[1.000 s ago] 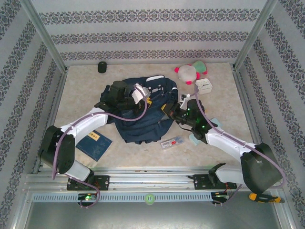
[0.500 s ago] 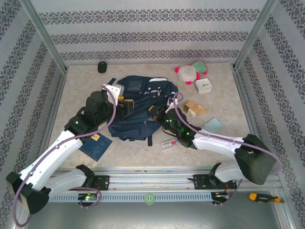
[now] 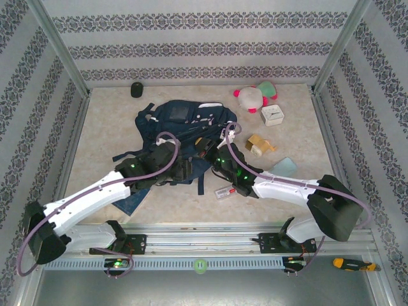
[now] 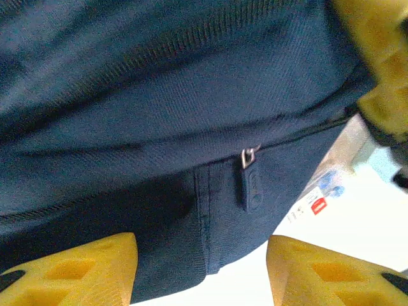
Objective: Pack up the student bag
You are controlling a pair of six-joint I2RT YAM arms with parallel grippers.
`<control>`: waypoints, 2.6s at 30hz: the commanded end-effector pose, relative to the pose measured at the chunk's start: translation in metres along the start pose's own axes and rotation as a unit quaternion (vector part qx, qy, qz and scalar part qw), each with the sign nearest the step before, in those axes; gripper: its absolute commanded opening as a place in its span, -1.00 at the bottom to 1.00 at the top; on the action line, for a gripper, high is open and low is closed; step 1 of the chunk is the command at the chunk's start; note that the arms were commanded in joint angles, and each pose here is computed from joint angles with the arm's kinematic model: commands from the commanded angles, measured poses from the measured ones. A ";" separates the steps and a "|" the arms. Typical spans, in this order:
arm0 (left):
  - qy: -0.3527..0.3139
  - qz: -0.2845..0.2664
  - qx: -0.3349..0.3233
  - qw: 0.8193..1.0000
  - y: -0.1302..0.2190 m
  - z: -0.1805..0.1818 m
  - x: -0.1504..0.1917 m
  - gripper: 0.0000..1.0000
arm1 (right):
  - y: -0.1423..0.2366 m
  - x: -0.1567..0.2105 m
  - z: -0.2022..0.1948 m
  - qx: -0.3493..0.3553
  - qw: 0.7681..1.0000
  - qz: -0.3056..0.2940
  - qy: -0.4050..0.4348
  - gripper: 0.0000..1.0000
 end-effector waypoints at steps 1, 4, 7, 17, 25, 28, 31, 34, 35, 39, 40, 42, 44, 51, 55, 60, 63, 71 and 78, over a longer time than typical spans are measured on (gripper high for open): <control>0.031 -0.026 -0.013 0.999 0.004 -0.007 -0.006 0.11 | 0.002 -0.020 0.043 -0.079 0.995 -0.053 -0.009 -1.00; 0.033 -0.032 -0.017 0.999 -0.003 -0.012 -0.006 0.11 | 0.001 -0.020 0.045 -0.082 0.995 -0.051 -0.008 -1.00; 0.043 -0.047 -0.012 0.998 -0.008 -0.018 -0.008 0.07 | 0.001 -0.019 0.046 -0.085 0.995 -0.046 -0.009 -1.00; 0.036 -0.106 0.005 0.994 -0.011 -0.040 -0.018 -0.03 | -0.001 -0.016 0.048 -0.091 0.995 -0.035 -0.014 -1.00; 0.022 -0.121 -0.065 0.990 -0.027 -0.029 -0.017 -0.34 | 0.002 -0.016 0.054 -0.101 0.994 -0.030 -0.013 -1.00; 0.017 -0.117 -0.082 0.990 -0.027 -0.025 -0.016 -0.62 | 0.004 -0.018 0.055 -0.102 0.994 -0.032 -0.007 -1.00; 0.008 -0.107 -0.086 0.991 -0.023 -0.021 -0.013 -0.94 | 0.006 -0.021 0.051 -0.093 0.995 -0.030 -0.003 -1.00; 0.006 -0.098 -0.084 0.992 -0.017 -0.014 -0.009 -1.00 | 0.006 -0.026 0.045 -0.088 0.996 -0.028 -0.005 -1.00; 0.006 -0.096 -0.085 0.992 -0.015 -0.011 -0.007 -1.00 | 0.007 -0.028 0.043 -0.087 0.996 -0.026 -0.004 -1.00; -0.003 -0.086 -0.080 0.993 -0.007 0.000 -0.001 -1.00 | 0.009 -0.039 0.036 -0.082 0.996 -0.019 0.000 -1.00; -0.011 -0.084 -0.078 0.993 -0.004 0.004 0.000 -1.00 | 0.009 -0.043 0.033 -0.082 0.996 -0.016 0.000 -1.00; -0.022 -0.081 -0.084 0.993 0.000 0.014 0.002 -1.00 | 0.011 -0.053 0.028 -0.084 0.996 -0.005 0.001 -1.00; -0.035 -0.079 -0.085 0.993 0.004 0.023 0.002 -1.00 | 0.012 -0.062 0.020 -0.083 0.997 0.008 0.000 -1.00; -0.059 -0.079 -0.054 0.994 0.009 0.057 -0.005 -1.00 | 0.019 -0.078 -0.004 -0.087 0.993 0.075 -0.017 -1.00; -0.079 -0.083 0.004 0.993 0.002 0.064 -0.011 -1.00 | 0.023 -0.083 -0.011 -0.096 0.990 0.098 -0.016 -1.00; -0.119 -0.062 0.071 0.988 -0.015 0.054 -0.012 -1.00 | 0.041 -0.085 -0.025 -0.102 0.988 0.115 0.031 0.11; -0.129 -0.043 0.083 0.987 -0.027 0.053 -0.009 -1.00 | 0.062 -0.081 -0.032 -0.110 0.980 0.134 0.101 0.22; -0.134 -0.025 0.147 0.980 -0.043 0.051 0.006 -1.00 | 0.093 -0.046 -0.018 -0.051 0.839 0.156 0.519 0.36; -0.135 -0.024 0.153 0.979 -0.044 0.053 0.010 -1.00 | 0.074 -0.018 -0.021 -0.121 0.736 0.235 0.623 0.36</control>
Point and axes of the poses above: each hand's point on the last joint's axis, 136 mm out from that joint toward the fingers, its own y axis back along the fingers, its own z axis along the line the jaws close on, x = y × z, the point moved 8 cm from there along y, back along the fingers, and after that the axes turned 5 degrees about y, right-handed, at the moved point
